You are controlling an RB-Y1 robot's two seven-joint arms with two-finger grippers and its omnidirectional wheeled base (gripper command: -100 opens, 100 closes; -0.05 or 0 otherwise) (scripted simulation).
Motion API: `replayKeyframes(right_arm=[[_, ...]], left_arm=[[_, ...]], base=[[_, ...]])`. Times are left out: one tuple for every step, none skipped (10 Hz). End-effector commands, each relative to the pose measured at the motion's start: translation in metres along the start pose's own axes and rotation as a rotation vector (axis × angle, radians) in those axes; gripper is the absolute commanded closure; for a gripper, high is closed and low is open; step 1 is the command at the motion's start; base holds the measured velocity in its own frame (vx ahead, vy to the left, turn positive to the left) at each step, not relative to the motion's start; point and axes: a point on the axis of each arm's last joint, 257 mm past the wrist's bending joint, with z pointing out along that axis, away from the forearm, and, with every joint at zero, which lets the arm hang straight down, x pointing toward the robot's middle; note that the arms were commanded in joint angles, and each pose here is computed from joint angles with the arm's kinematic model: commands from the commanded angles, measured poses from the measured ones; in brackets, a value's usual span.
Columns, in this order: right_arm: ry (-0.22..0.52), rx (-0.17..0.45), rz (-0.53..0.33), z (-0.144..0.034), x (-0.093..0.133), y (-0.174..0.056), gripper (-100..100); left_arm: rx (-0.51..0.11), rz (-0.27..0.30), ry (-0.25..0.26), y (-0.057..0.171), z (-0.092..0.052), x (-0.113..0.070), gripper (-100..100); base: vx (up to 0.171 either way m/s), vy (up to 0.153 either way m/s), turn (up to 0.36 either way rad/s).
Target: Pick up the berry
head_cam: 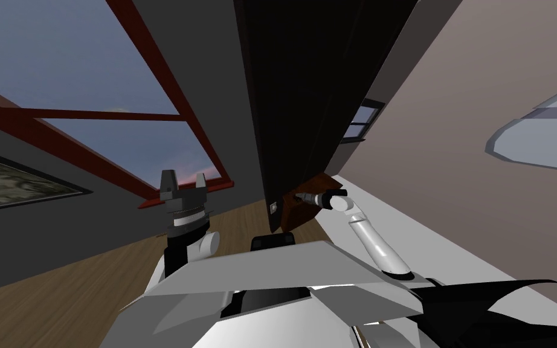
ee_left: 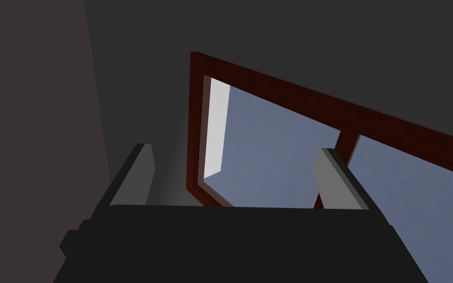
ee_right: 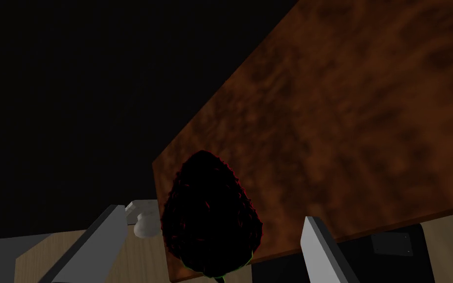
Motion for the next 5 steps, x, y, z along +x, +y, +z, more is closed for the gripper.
replayKeyframes(right_arm=[[0.000, 0.000, 0.000, 0.0000, 0.0000, 0.0000, -100], [0.001, 0.000, -0.002, 0.0005, 0.0000, 0.0004, 100], [0.001, 0.000, -0.001, 0.0004, 0.0000, 0.0003, 100], [0.002, 0.001, -0.003, 0.0002, 0.0006, -0.0001, 100], [0.003, 0.001, -0.003, 0.0002, 0.0007, -0.0002, 100]], left_arm=[[0.000, 0.000, 0.000, 0.0000, 0.0000, 0.0000, 0], [0.000, 0.000, 0.000, 0.0000, 0.0000, 0.0000, 0], [0.000, 0.000, 0.000, 0.0000, 0.0000, 0.0000, 0], [0.000, 0.000, 0.000, 0.0000, 0.0000, 0.0000, 0], [0.000, 0.000, 0.000, 0.0000, 0.0000, 0.0000, 0]], base=[[0.000, 0.000, 0.000], [0.000, 0.000, 0.000], [0.000, 0.000, 0.000], [0.000, 0.000, 0.000], [0.000, 0.000, 0.000]])
